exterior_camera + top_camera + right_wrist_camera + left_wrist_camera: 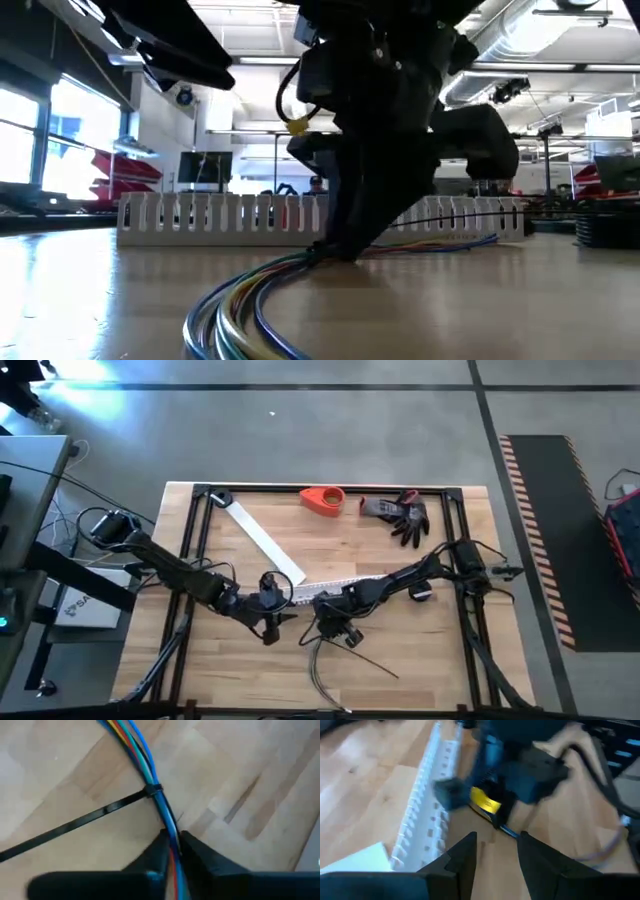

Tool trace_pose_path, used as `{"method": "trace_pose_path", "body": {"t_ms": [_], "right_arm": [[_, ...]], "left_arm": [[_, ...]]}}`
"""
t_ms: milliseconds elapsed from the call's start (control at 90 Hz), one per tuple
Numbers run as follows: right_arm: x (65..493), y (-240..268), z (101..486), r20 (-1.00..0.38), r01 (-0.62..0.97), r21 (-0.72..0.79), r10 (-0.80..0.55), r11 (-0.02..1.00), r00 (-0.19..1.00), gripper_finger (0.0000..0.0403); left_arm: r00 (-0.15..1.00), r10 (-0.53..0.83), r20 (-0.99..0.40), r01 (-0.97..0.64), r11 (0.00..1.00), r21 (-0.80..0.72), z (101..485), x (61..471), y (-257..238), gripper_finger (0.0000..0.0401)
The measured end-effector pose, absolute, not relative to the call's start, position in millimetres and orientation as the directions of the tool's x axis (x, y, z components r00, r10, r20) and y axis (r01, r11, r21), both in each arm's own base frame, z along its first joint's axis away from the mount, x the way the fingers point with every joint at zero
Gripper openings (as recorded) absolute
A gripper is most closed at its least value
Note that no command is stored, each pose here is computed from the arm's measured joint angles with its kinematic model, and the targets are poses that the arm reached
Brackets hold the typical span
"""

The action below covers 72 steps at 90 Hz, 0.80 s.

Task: Ziptie cables
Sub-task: Put the ziptied cable wires into the white cable duct, then put the black cables zip-tied cables into the white cable duct

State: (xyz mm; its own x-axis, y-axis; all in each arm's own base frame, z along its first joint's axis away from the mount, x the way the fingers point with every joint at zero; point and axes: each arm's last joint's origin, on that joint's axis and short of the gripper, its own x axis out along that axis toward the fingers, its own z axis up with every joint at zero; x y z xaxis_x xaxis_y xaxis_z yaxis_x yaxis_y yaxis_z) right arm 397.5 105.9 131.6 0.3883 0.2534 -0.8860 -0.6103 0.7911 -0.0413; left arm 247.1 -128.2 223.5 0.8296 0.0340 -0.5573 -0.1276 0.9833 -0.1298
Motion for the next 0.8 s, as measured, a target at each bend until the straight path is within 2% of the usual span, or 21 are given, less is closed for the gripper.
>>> {"method": "trace_pose_path", "body": {"t_ms": [189, 422, 589, 678, 800], "right_arm": [[385, 117, 171, -0.866, -0.409, -0.117, 0.109, 0.905, 0.488, 0.0002], [353, 126, 244, -0.741, -0.102, -0.253, -0.124, 0.962, 0.66, 0.0], [329, 131, 276, -0.647, 0.072, -0.308, -0.264, 0.949, 0.715, 0.0], [322, 135, 285, -0.623, 0.087, -0.307, -0.269, 0.948, 0.735, 0.0], [322, 139, 281, -0.659, 0.034, -0.247, -0.194, 0.968, 0.727, 0.0]], "left_arm": [[0.847, 0.061, -0.529, -0.137, 0.985, -0.105, 227, 241, -140, 0.0121], [0.872, -0.063, -0.485, -0.003, 0.991, -0.136, 234, 243, -148, 0.0132], [0.895, 0.078, -0.44, -0.119, 0.991, -0.067, 234, 246, -142, 0.0136], [0.89, 0.14, -0.434, -0.185, 0.981, -0.062, 230, 246, -136, 0.0136], [0.881, 0.109, -0.46, -0.181, 0.977, -0.116, 226, 248, -132, 0.0136]]}}
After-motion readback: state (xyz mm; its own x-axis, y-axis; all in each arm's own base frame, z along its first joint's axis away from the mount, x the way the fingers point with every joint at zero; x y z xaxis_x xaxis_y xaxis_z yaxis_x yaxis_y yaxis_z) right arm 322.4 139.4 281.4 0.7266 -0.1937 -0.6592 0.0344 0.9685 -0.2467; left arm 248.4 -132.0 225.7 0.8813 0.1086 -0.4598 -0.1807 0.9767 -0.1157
